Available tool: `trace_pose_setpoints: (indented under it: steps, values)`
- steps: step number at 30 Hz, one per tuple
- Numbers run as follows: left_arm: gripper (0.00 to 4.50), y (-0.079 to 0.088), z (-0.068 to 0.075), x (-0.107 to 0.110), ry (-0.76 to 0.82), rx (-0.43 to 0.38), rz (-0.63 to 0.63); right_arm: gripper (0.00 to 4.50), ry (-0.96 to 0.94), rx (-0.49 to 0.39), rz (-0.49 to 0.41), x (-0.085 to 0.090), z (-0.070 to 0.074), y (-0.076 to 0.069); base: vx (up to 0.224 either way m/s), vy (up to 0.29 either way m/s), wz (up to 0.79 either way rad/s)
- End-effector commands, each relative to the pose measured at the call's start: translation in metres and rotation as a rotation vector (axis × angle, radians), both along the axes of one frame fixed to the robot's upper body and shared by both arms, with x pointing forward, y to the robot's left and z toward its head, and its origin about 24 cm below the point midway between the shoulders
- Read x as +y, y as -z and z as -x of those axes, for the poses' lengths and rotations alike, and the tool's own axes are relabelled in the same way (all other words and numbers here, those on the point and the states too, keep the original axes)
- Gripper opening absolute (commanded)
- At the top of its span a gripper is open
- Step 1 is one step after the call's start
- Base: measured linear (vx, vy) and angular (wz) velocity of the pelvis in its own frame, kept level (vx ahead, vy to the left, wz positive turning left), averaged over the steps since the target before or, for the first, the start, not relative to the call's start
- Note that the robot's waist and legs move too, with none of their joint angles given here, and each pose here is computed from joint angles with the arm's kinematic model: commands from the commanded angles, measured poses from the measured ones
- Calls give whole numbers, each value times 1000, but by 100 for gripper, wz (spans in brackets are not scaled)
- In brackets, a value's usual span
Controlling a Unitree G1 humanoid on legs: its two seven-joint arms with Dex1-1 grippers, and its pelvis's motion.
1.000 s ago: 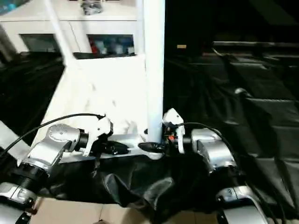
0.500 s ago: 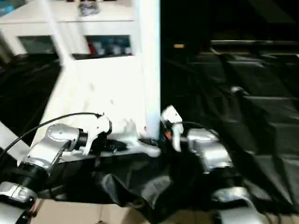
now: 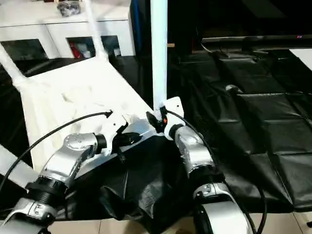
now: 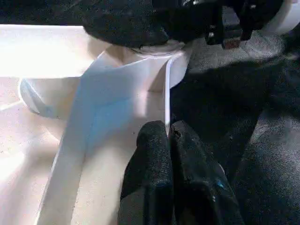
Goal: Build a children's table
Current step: Rotate leg to tighten
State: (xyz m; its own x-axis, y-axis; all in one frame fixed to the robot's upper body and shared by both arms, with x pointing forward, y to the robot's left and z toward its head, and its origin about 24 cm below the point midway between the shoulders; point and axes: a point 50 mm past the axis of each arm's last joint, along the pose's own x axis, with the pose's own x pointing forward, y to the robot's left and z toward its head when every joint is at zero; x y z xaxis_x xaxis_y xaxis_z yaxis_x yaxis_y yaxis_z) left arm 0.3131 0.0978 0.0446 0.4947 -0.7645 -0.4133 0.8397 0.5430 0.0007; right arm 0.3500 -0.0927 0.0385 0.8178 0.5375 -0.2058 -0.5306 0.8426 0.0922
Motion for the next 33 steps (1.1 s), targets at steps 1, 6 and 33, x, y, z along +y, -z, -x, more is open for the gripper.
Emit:
trace_pose_setpoints:
  steps: [1, 6, 33]
  values:
    - [0, -15, 1, -22, 102, -56, 39, 337, -198, 60, -22, 35, 13, 9, 0, 0, 0]
    - [0, -18, -4, -12, 137, -71, -1, 337, -484, 43, -45, 31, 26, 3, 0, 0, 0]
    - [0, -16, -6, 9, 376, -25, -36, 257, -963, 207, -32, -4, 67, -1, 0, 0, 0]
